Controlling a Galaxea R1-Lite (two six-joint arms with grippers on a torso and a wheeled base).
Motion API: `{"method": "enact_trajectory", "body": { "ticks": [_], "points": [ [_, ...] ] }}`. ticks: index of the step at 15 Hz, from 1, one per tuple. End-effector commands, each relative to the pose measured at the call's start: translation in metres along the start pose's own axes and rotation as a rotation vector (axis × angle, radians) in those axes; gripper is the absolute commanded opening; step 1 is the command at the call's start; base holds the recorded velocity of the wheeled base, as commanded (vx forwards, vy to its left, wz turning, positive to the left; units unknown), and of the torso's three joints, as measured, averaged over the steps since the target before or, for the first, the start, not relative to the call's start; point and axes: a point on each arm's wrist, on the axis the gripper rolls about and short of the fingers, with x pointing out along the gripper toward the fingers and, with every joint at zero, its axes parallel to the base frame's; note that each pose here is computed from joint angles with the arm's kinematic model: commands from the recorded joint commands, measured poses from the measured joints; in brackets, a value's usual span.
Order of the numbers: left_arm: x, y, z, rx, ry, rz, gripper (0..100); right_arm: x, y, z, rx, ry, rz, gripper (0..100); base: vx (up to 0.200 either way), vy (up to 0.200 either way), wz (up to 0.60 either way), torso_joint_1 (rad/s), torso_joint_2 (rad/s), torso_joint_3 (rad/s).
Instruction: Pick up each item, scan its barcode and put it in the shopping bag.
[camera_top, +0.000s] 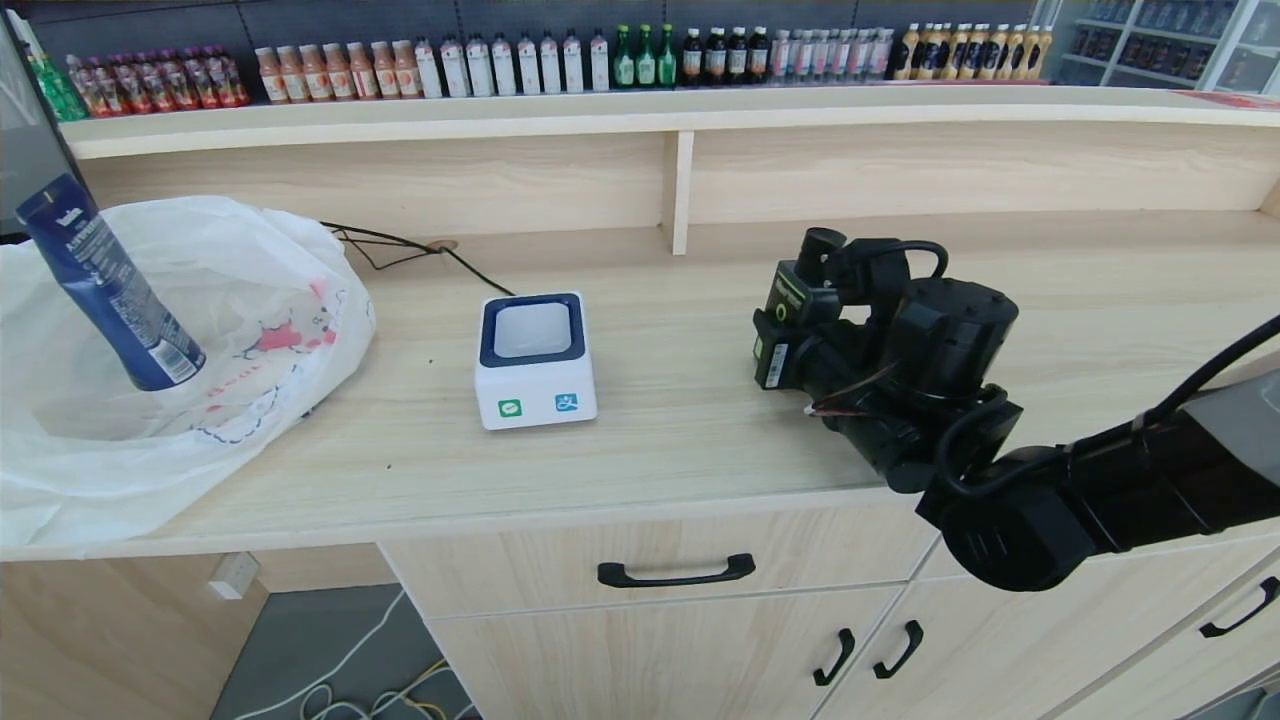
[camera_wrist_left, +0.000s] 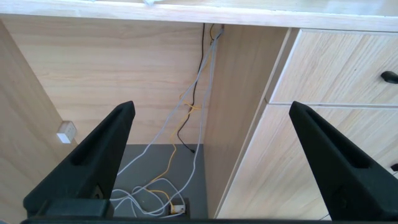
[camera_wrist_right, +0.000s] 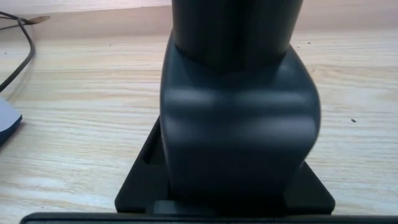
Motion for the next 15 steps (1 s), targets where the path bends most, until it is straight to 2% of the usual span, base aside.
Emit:
{"method": "enact_trajectory", "body": {
  "ticks": [1, 8, 12, 15],
  "points": [
    [0.000, 0.000, 0.000, 0.000, 0.000, 0.000, 100, -0.001, 0.000, 0.003, 0.003, -0.007, 0.001, 0, 0.000, 0.000, 0.00, 0.000, 0.00, 0.000],
    [0.000, 0.000, 0.000, 0.000, 0.000, -0.002, 100, -0.020, 0.003, 0.028, 0.002, -0.057, 0.032, 0, 0.000, 0.000, 0.00, 0.000, 0.00, 0.000],
    [0.000, 0.000, 0.000, 0.000, 0.000, -0.002, 100, -0.056, 0.013, 0.044, -0.021, -0.069, 0.094, 0, 0.000, 0.000, 0.00, 0.000, 0.00, 0.000],
    [0.000, 0.000, 0.000, 0.001, 0.000, 0.000, 100, -0.092, 0.016, 0.045, -0.030, -0.044, 0.146, 0, 0.000, 0.000, 0.00, 0.000, 0.00, 0.000]
  ]
}}
